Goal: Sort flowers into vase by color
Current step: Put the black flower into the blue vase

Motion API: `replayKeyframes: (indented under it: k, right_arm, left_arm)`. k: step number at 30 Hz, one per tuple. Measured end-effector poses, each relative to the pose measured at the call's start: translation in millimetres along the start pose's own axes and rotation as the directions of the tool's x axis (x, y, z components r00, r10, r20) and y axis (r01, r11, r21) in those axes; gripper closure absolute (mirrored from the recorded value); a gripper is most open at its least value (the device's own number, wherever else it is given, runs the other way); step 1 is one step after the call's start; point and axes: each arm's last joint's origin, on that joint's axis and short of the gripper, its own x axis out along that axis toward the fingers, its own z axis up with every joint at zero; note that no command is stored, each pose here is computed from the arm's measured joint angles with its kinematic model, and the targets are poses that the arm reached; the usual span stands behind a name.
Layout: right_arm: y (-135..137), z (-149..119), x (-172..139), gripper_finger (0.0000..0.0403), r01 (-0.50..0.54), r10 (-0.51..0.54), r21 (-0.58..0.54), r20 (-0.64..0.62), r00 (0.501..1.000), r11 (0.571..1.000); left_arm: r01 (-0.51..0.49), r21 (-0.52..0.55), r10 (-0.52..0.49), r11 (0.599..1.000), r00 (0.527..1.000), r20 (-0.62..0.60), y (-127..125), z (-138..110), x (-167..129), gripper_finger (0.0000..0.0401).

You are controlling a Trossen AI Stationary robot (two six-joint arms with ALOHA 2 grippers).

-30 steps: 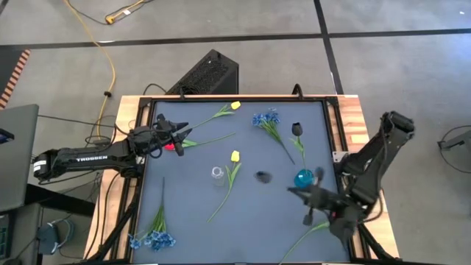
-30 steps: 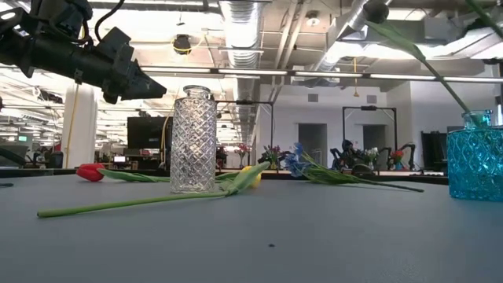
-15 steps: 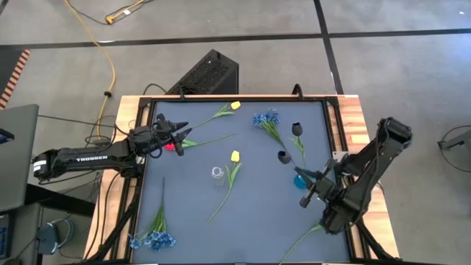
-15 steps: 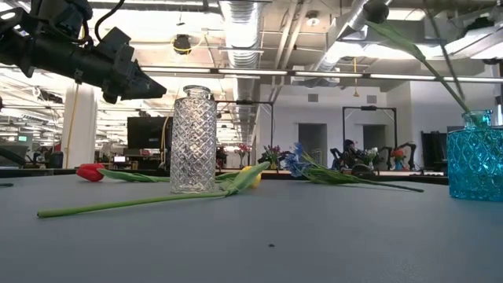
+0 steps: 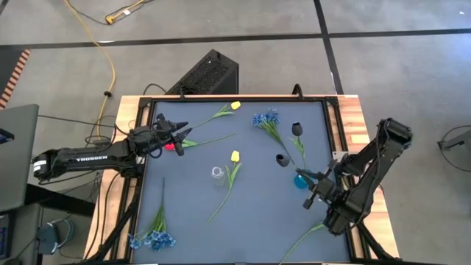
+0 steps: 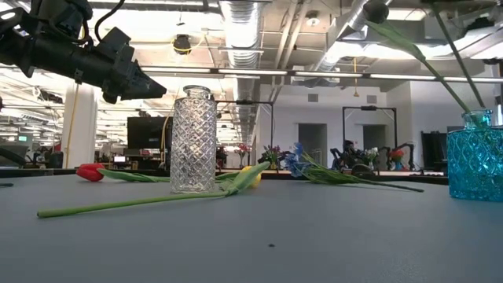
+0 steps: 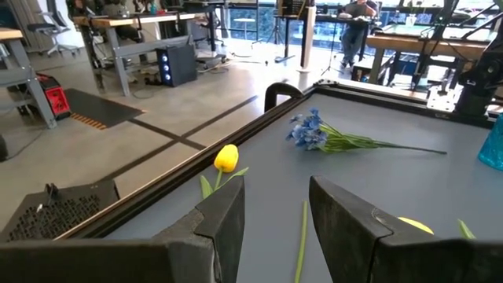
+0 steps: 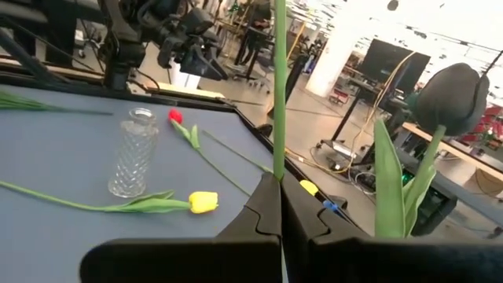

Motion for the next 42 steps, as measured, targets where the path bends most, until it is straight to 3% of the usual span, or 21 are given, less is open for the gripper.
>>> replayKeyframes:
  k: [7, 15, 21, 31, 36, 42]
  right_arm:
    - [-1, -7, 1, 0.0386, 0.004, -0.004, -0.02, 0.01, 1.0, 1.0]
    - [-6, -36, 3, 0.0386, 0.011, -0.011, 0.069, 0.007, 1.0, 0.998]
    - [-5, -40, -1, 0.0386, -0.005, 0.007, 0.064, -0.042, 0.999, 0.998]
    - [-10, -42, -11, 0.0348, -0.034, 0.052, 0.09, -0.208, 0.977, 0.995]
    - [-18, -40, -9, 0.0345, -0.007, 0.052, 0.133, -0.339, 0.939, 0.991]
    - [-30, -37, -6, 0.0342, 0.041, 0.072, 0.194, -0.538, 0.84, 0.98]
  left_arm:
    - [0.0, -0.001, 0.0, 1.0, 1.0, -0.001, 0, 0, 0, 0.0269]
    - [0.001, -0.002, -0.001, 1.0, 1.0, -0.002, 0, 0, 0, 0.0269]
    - [0.001, -0.002, -0.001, 1.0, 1.0, -0.003, 0, 0, 0, 0.0269]
    - [0.001, -0.002, -0.001, 1.0, 1.0, -0.002, 0, 0, 0, 0.0269]
    - [0.001, -0.015, -0.001, 1.0, 1.0, -0.001, 0, 0, 0, 0.0269]
    - [0.001, -0.02, -0.001, 1.0, 1.0, -0.001, 0, 0, 0, 0.0269]
